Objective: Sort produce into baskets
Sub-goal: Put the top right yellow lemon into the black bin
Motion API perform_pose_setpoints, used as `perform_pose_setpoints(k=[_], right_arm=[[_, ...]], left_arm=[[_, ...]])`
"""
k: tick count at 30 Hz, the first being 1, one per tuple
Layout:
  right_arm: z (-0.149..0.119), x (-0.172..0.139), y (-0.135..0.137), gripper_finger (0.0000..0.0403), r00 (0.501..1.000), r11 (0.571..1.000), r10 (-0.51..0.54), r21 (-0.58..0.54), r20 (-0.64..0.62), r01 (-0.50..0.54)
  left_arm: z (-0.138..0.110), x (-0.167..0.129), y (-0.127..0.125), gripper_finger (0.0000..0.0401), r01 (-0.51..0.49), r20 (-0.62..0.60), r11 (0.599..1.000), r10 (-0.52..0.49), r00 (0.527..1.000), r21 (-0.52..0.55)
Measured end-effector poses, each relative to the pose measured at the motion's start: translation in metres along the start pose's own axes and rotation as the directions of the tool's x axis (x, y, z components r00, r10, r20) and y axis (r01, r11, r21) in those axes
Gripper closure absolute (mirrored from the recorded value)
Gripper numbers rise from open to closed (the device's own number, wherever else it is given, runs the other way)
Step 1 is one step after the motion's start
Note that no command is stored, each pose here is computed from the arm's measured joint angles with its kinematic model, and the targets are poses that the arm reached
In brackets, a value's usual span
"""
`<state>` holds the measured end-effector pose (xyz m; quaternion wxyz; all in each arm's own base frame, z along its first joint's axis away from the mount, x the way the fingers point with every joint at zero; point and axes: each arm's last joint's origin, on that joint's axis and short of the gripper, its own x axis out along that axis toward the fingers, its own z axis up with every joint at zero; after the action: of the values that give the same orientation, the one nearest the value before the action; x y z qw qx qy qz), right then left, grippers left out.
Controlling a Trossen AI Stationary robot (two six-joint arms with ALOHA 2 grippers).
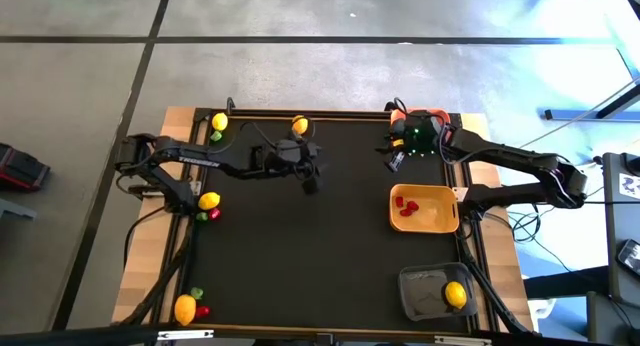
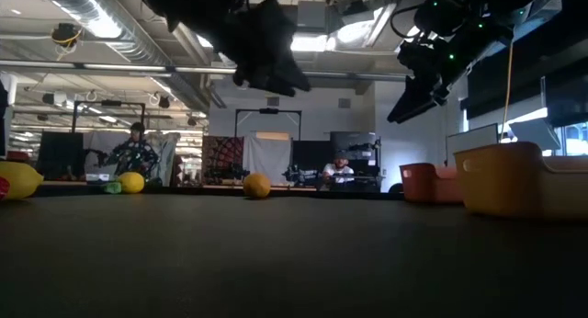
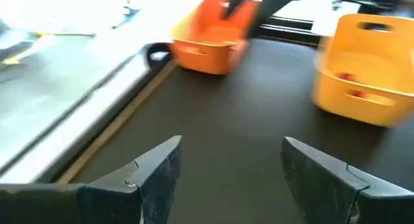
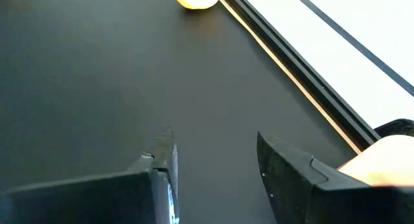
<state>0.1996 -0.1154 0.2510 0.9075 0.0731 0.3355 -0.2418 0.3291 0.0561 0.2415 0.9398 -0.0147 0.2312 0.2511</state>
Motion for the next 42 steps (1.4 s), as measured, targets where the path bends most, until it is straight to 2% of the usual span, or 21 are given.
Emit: perform_pose_setpoints(k=[3,8,19,25,31,35,42], right_arm=[[0.0,0.0,0.0,0.0255,1.0,1.0,0.0,0.0,0.0,0.0],[0.0,0.0,0.0,0.0255,1.0,1.0,0.001,0.0,-0.001,-0.001],[0.0,0.001,0.0,0.0255,1.0,1.0,0.001,0.0,-0.003,-0.001],[-0.002,0.004,0.0,0.0255,1.0,1.0,0.002,-0.001,-0.023,-0.002],[-0.004,0.008,0.0,0.0255,0.999,1.0,0.003,-0.001,-0.046,-0.003],[-0.003,0.008,0.0,0.0255,0.999,1.0,0.003,-0.003,-0.044,-0.003],[-0.002,0.008,0.0,0.0255,1.0,1.0,0.002,-0.01,-0.031,-0.002]], left_arm=[[-0.003,0.003,0.011,0.0146,-0.09,-0.03,0.996,0.089,0.996,-0.026],[-0.005,0.007,0.029,0.0146,-0.151,-0.069,0.986,0.146,0.987,-0.073],[-0.004,0.011,0.045,0.0146,-0.191,-0.07,0.981,0.188,0.98,-0.042],[-0.007,0.013,0.056,0.0146,-0.229,-0.102,0.968,0.218,0.971,-0.105],[-0.009,0.015,0.065,0.0145,-0.255,-0.128,0.962,0.242,0.962,-0.1],[-0.013,0.015,0.074,0.0124,-0.285,-0.172,0.952,0.265,0.949,-0.111],[-0.016,0.017,0.09,0.006,-0.333,-0.204,0.934,0.304,0.931,-0.13]])
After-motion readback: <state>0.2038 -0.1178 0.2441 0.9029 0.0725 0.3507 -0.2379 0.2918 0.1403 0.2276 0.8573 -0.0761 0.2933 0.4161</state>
